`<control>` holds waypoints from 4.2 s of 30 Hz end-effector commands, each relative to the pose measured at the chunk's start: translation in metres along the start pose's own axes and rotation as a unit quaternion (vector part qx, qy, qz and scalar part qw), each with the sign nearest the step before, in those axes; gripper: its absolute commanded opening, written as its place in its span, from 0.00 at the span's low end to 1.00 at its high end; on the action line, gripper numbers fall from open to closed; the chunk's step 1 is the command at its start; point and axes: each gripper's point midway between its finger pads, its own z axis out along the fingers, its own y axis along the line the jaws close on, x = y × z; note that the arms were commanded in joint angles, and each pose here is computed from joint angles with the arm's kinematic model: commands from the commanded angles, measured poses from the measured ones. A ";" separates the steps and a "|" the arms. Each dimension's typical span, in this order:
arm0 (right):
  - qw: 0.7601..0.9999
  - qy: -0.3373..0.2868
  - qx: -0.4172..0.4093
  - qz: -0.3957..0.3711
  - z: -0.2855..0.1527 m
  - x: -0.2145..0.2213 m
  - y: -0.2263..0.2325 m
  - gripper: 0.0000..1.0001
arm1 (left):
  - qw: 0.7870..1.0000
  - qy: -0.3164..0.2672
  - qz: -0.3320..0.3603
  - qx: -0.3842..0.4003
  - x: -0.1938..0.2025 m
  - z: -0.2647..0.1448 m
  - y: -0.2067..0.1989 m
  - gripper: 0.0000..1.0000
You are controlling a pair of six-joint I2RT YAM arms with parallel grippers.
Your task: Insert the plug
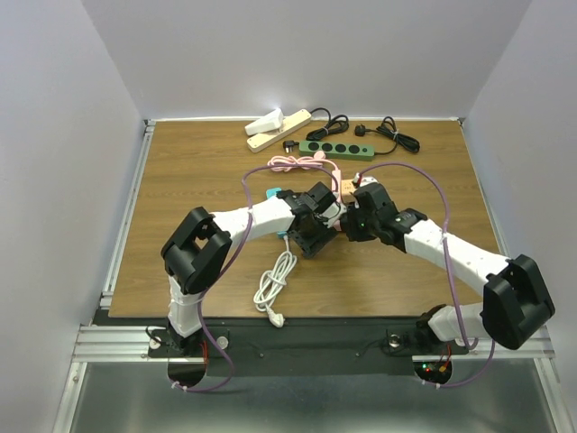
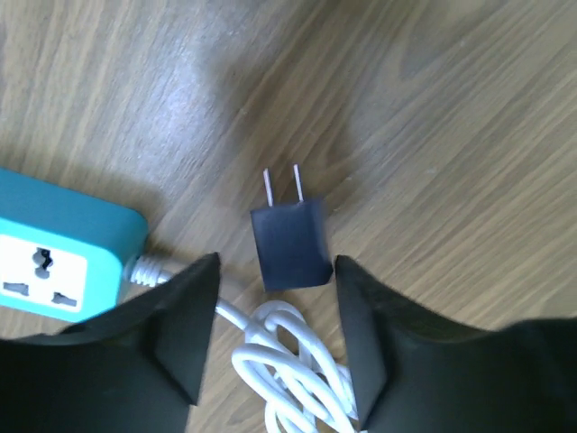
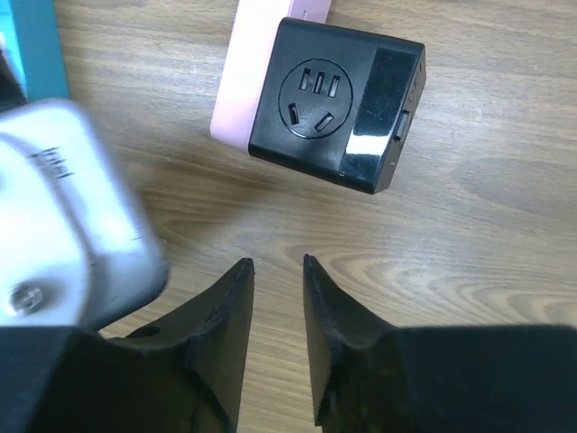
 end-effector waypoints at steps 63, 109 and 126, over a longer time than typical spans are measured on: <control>0.875 0.033 -0.259 -0.408 0.035 0.030 0.152 0.71 | 0.892 -0.294 -0.343 -0.025 0.045 -0.124 0.118 0.99; 0.822 0.055 -0.566 0.021 -0.189 -0.156 0.226 0.00 | 0.723 -0.689 -0.043 -0.011 -0.033 -0.332 0.065 0.97; 0.779 0.080 -0.618 0.076 -0.227 -0.156 0.229 0.00 | 0.721 -0.693 0.022 -0.007 -0.069 -0.330 0.032 0.93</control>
